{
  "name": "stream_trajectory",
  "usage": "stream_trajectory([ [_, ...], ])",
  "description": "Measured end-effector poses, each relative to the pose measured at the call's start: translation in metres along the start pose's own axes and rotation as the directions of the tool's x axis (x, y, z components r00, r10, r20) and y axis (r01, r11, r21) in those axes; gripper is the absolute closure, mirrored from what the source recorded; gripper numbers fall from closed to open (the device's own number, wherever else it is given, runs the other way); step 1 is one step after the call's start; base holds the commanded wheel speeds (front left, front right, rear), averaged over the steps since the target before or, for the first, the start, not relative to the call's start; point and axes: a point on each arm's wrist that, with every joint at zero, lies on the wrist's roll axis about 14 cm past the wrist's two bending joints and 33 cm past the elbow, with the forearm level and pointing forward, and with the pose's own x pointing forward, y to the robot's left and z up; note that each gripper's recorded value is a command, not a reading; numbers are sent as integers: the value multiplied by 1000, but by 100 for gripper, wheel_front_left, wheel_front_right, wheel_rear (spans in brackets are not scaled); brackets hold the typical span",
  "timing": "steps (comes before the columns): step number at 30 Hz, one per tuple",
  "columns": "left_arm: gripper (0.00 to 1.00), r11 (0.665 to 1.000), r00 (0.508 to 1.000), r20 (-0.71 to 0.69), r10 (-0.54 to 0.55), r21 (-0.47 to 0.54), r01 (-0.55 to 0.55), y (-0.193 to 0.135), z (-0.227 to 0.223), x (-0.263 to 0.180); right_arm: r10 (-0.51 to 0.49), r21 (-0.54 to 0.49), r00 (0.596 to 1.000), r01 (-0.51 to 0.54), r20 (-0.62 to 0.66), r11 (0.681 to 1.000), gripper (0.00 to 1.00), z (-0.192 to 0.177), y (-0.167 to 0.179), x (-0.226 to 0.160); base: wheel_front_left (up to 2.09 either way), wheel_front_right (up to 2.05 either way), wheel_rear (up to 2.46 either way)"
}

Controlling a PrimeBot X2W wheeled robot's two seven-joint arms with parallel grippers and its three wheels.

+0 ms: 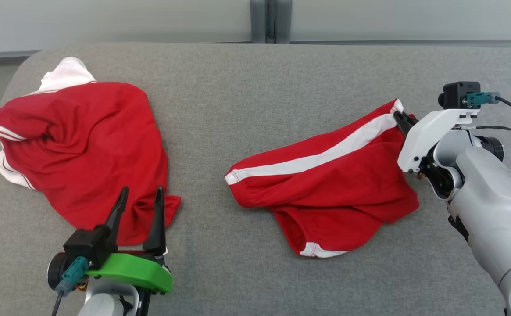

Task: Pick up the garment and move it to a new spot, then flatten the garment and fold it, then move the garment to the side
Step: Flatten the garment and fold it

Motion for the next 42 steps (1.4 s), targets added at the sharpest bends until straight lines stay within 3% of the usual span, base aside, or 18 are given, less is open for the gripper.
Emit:
stream_trajectory([
  [8,0,999,1000,-4,-31,-15,31,-12,-1,-14,94,111,989,-107,116,988,100,33,22,-43,0,0,0],
  [16,0,997,997,-9,-76,-17,76,-27,-1,-22,75,204,985,-106,158,973,100,29,0,-97,0,0,0],
  [23,0,993,993,-18,-119,-8,118,-40,-4,-29,3,360,997,-28,72,933,100,-33,-33,-138,0,0,0],
  [29,0,993,993,-24,-118,-10,118,-41,-6,-29,-29,431,1000,21,10,902,100,-71,-40,-146,0,0,0],
  [30,0,993,993,-25,-118,-12,118,-41,-6,-29,-35,428,999,32,-2,903,96,-76,-42,-147,0,0,0],
  [31,0,993,993,-27,-115,-14,115,-40,-7,-29,-45,428,999,43,-6,903,54,-79,-45,-147,0,0,0],
  [32,0,993,993,-28,-114,-15,114,-40,-7,-29,-53,431,999,51,-7,901,0,-81,-46,-148,0,0,0],
  [36,0,993,993,-28,-114,-12,113,-39,-7,-29,-91,423,996,71,26,903,0,-82,-52,-148,0,0,0],
  [42,0,995,995,24,-96,11,96,-33,11,-25,-119,338,955,21,273,941,0,-32,-49,-153,0,0,0],
])
